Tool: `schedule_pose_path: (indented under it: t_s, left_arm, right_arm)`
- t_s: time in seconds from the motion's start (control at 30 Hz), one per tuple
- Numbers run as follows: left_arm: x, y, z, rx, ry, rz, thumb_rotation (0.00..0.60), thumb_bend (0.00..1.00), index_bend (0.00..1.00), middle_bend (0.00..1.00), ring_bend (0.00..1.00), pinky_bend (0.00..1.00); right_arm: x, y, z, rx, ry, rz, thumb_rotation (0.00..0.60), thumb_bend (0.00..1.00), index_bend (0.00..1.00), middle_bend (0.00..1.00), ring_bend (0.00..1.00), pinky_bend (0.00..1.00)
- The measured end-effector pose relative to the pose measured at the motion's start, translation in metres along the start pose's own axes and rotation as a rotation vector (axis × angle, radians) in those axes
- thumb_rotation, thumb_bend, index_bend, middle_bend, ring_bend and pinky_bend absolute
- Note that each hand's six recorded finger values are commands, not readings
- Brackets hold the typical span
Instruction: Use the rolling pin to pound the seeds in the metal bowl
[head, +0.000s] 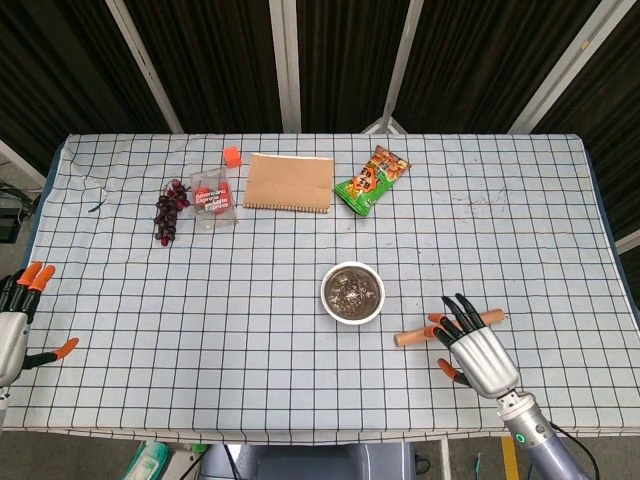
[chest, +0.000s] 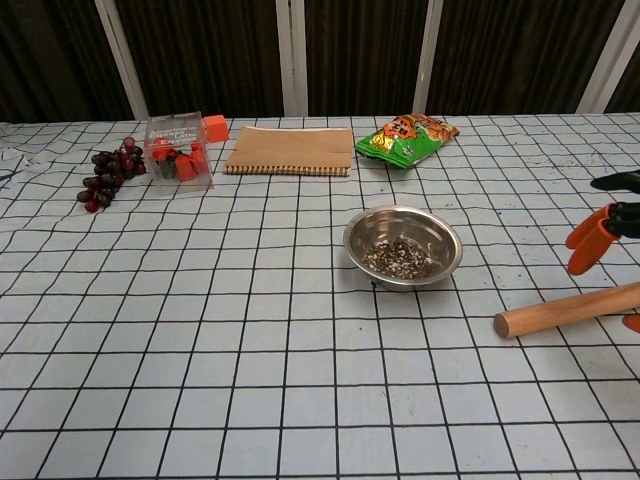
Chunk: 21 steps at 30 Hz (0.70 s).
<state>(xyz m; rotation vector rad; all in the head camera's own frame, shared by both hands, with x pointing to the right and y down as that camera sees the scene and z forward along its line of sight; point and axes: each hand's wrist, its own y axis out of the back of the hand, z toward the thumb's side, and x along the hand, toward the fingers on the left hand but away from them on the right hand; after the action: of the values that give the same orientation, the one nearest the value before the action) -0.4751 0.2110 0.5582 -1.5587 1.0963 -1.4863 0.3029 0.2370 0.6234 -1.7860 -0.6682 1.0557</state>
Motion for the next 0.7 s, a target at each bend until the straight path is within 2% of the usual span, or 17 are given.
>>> schedule_pose_path:
  t_s: [0.4,0.7]
  left_arm:
    - [0.001,-0.001,0.000,-0.007,0.002,-0.015,0.600,0.07,0.00,0.00,0.00,0.00]
    - [0.001,-0.001,0.000,-0.009,0.004,-0.018,0.600,0.07,0.00,0.00,0.00,0.00]
  right_arm:
    - [-0.026,-0.024,0.000,-0.006,-0.023,0.033,0.600,0.32,0.43,0.31,0.03,0.00]
    - [-0.035,-0.039,0.009,-0.007,-0.005,0.057,0.600,0.32,0.43,0.31,0.03,0.00]
